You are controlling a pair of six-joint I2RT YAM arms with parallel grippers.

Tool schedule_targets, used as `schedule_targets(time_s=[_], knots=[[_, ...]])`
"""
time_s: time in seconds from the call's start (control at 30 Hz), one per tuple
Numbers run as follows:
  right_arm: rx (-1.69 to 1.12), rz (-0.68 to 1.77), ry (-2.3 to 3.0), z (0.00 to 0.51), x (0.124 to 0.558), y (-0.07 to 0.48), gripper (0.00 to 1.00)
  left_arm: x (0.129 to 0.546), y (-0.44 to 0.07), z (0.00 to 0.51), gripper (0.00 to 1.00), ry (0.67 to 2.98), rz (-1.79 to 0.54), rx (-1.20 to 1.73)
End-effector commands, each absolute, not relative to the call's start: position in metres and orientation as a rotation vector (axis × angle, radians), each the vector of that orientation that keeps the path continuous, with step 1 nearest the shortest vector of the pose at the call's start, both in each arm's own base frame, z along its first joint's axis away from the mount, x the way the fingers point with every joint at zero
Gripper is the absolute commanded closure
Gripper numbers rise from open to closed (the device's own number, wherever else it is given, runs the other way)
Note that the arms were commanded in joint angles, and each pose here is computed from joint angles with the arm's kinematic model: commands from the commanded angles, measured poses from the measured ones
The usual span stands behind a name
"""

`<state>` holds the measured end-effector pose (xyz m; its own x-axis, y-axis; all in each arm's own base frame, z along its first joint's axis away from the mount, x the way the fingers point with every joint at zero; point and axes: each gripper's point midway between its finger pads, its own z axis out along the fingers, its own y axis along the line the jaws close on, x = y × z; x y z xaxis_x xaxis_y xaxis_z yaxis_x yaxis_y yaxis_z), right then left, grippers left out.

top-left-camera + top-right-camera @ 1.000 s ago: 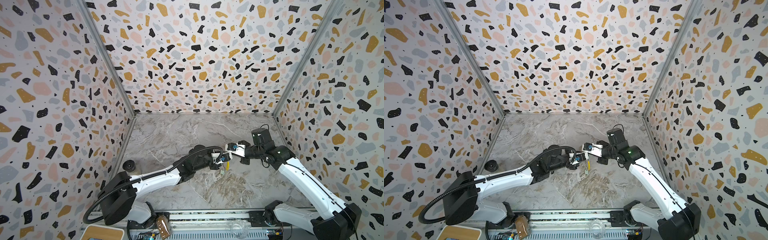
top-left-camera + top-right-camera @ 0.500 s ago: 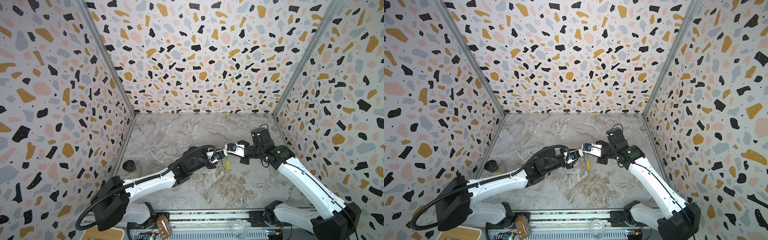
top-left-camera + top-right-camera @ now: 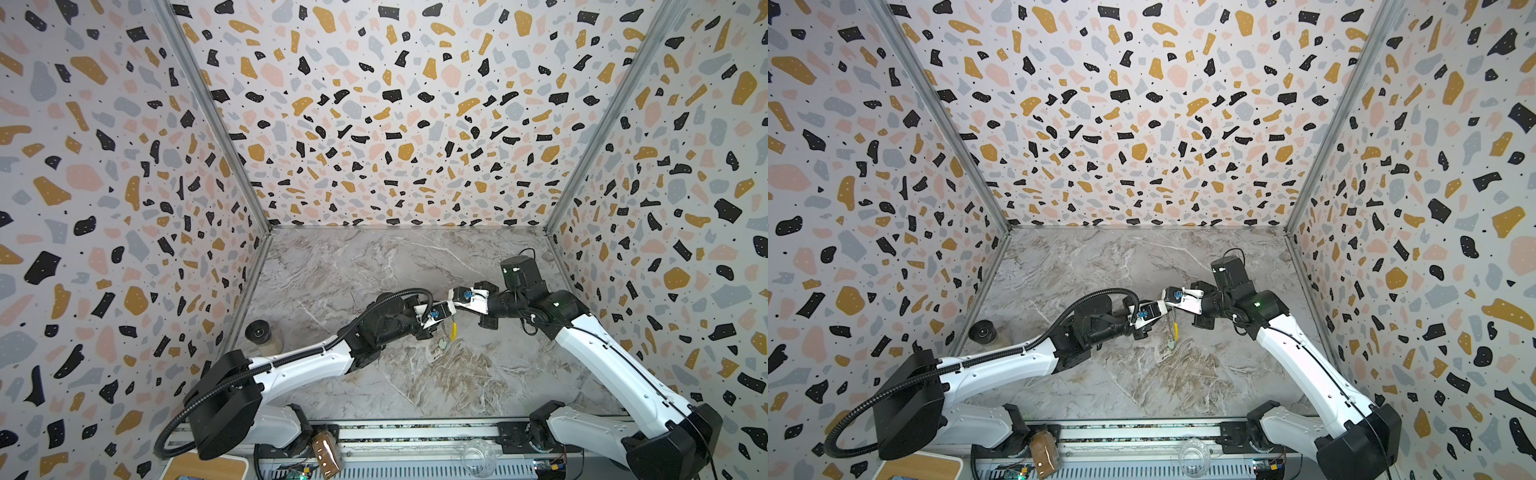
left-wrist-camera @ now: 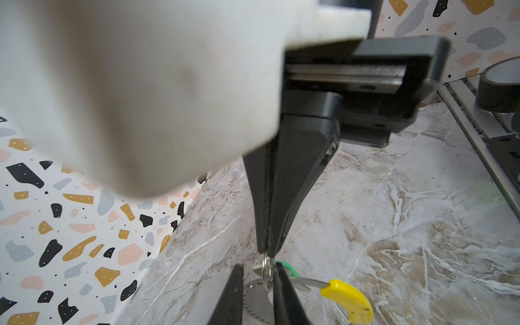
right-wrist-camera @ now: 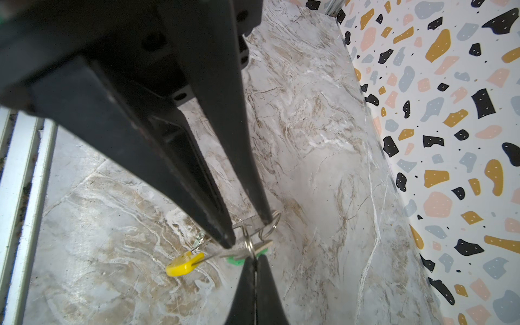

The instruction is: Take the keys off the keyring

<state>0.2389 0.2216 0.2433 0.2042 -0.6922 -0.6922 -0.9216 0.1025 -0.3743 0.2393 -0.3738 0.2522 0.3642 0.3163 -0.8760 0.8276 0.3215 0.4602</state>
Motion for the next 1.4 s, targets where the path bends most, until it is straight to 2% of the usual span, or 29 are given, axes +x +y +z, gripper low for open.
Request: schedule_targets(time_s=[0.0,0.13,0.37,0.6,1.37], knots=[[-1.636,0.351,1.492,0.264,0.238,0.229,0.98,0.246,-0.378,0.261,0.82,1.208,-0.471,1.236],[-1.634,0.345,1.486,0.267,0.237,0.229,0.98,0.248,-0.378,0.258,0.84,1.222,-0.46,1.244],[-1.635,0.342,1.479,0.268,0.236,0.232,0.98,0.248,-0.382,0.258,0.79,1.224,-0.474,1.25],[-1.631,0.346,1.495,0.266,0.236,0.231,0.98,0.25,-0.377,0.26,0.79,1.238,-0.472,1.201],[-1.623,0.391,1.465,0.277,0.231,0.236,0.98,0.262,-0.375,0.257,0.92,1.28,-0.42,1.172]])
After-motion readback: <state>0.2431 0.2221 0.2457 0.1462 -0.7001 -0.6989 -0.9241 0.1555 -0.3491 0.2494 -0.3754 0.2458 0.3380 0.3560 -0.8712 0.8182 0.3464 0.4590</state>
